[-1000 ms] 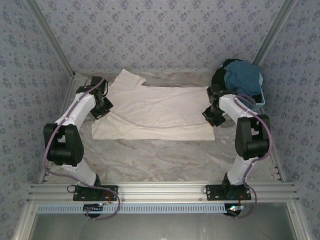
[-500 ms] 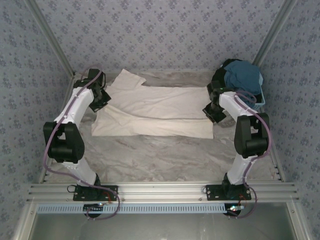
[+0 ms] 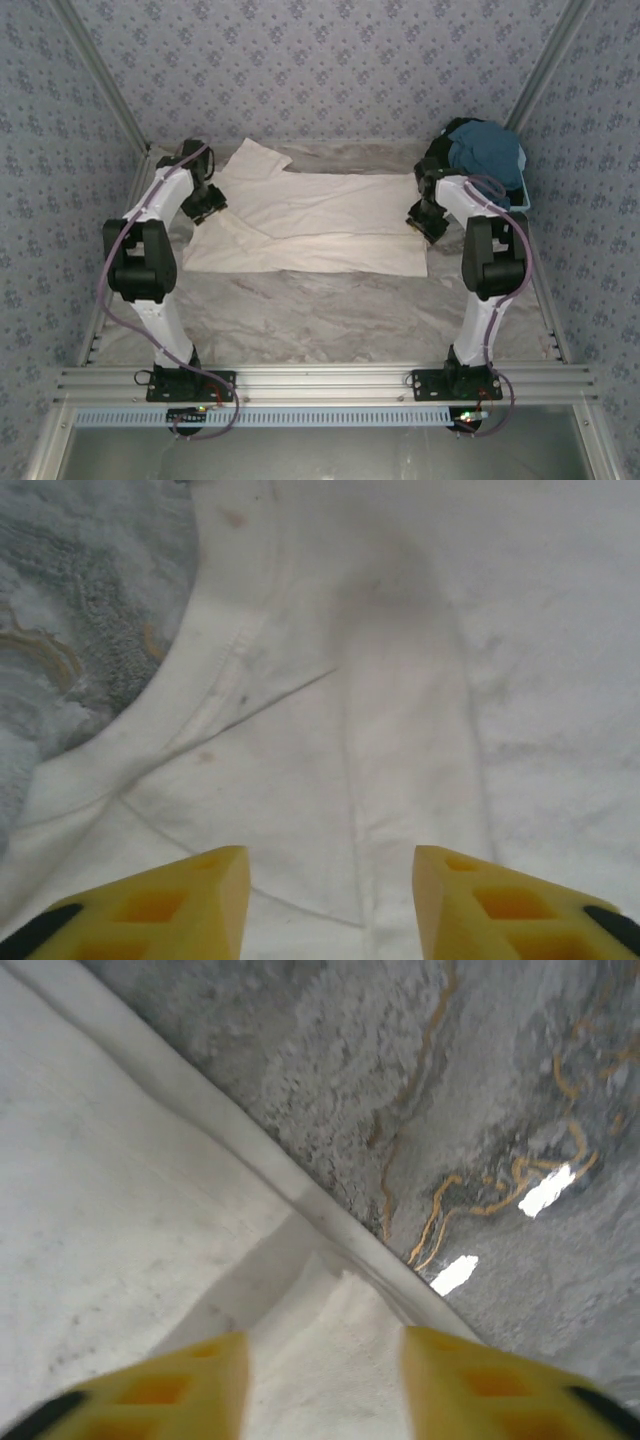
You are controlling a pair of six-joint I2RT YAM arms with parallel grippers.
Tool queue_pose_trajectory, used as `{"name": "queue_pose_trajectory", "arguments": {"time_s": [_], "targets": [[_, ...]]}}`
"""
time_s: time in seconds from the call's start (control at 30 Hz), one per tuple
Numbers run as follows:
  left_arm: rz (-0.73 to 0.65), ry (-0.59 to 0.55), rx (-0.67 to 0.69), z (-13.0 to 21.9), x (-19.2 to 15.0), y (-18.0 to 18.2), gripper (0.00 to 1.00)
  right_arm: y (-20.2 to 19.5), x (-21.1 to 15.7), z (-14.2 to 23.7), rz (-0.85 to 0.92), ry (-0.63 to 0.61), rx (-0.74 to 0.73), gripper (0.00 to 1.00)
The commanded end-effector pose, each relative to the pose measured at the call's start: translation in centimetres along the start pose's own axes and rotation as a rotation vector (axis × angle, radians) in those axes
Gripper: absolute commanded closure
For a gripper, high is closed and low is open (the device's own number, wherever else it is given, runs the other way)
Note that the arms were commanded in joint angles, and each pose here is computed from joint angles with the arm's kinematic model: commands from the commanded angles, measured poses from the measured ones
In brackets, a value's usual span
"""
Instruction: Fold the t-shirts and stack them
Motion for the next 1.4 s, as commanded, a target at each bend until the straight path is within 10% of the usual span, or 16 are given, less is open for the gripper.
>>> {"name": "queue_pose_trajectory", "arguments": {"time_s": [0.0,0.43,0.97,1.37], "targets": [[0.0,-0.001,0.011,3.1,-0.9,2.2,0.48,-1.2,0.2,3.7,0.05,-0.064,0.005,0.42],[0.373,0.282,0.006,-0.5,-7.9,13.2,0.52,-6.9,-8.9,1.8,0.018,0.085,0.095,0.46],[0.457,0.264,-0.042,-4.3,-6.4,13.1,0.54,-6.1,-7.9,-3.3,0.001,0.124,0.071,0.6],[0.419,0.157,0.0,-5.5,-4.0,13.0,1.0,-6.6,-7.2,-3.0,0.005,0.078,-0.008,1.0]]}}
Point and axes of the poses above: each hand's point on the last joint's axis, 136 mm out from that joint toward the fingers, its own z axis back along the fingers, its own y axis along the line the jaws close on, x = y × z, the point moved 7 cm from there along z, back along the fingers, and after that the axes turned 8 degrees about z, right-handed, at the moved point
